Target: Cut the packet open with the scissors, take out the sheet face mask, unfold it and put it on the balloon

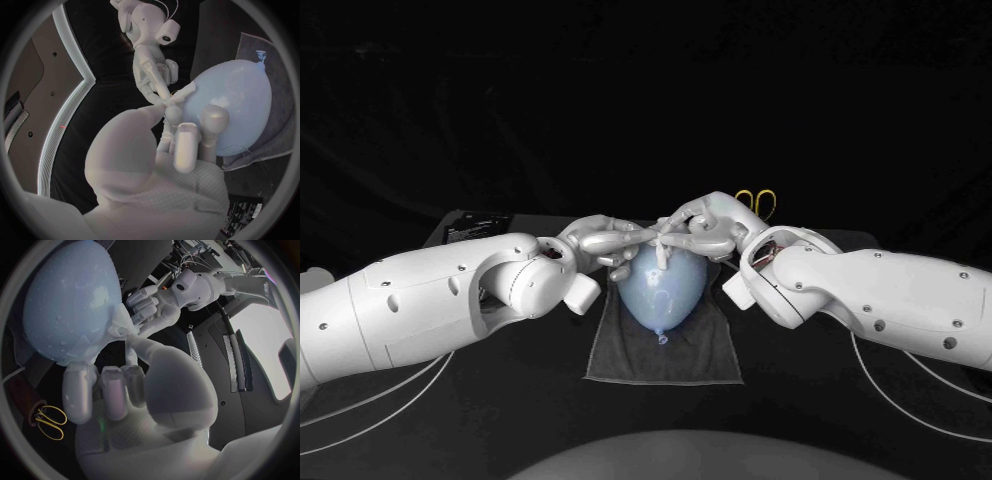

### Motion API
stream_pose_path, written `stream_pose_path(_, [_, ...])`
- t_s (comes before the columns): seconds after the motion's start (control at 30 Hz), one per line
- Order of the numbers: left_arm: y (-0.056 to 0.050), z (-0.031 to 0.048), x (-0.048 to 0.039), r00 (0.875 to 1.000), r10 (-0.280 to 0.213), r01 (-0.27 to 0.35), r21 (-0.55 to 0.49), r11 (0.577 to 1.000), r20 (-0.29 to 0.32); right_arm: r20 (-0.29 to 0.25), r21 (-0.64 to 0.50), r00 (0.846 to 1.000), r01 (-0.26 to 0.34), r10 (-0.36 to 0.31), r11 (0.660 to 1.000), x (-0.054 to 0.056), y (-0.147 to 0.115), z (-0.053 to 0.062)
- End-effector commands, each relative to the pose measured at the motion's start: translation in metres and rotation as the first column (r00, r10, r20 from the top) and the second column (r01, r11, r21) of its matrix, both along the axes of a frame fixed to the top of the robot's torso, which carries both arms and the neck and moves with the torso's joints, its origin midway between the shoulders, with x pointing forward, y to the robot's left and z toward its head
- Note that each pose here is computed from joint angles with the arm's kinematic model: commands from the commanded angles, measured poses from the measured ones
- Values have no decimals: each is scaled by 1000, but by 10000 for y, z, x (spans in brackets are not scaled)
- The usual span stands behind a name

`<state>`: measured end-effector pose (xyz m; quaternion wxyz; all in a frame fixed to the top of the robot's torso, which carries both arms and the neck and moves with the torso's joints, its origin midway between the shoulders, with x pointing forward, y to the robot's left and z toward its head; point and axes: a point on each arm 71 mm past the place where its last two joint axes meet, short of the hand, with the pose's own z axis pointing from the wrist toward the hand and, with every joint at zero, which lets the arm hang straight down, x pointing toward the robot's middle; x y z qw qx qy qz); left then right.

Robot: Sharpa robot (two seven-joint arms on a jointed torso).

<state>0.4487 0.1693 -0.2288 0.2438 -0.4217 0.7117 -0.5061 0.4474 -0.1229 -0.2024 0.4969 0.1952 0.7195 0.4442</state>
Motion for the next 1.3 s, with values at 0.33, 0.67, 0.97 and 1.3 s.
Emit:
stream_pose_path(0.33, [5, 11, 6, 1000, -13, 13, -1, 1000, 16, 23, -10, 999, 23, -22, 1000, 1, -54, 12])
stream_pose_path(0.67, [63, 11, 13, 999, -7, 7, 21, 1000, 31, 33, -10, 998, 48, -48, 999, 17, -138, 16])
stream_pose_path(0.97, [152, 8, 29, 999, 9, -11, 40, 999, 44, 45, -4, 996, 74, -74, 997, 29, -239, 33])
stream_pose_path(1.3, [212, 2, 40, 999, 25, -28, 56, 998, 47, 53, 0, 994, 101, -101, 995, 33, -357, 51])
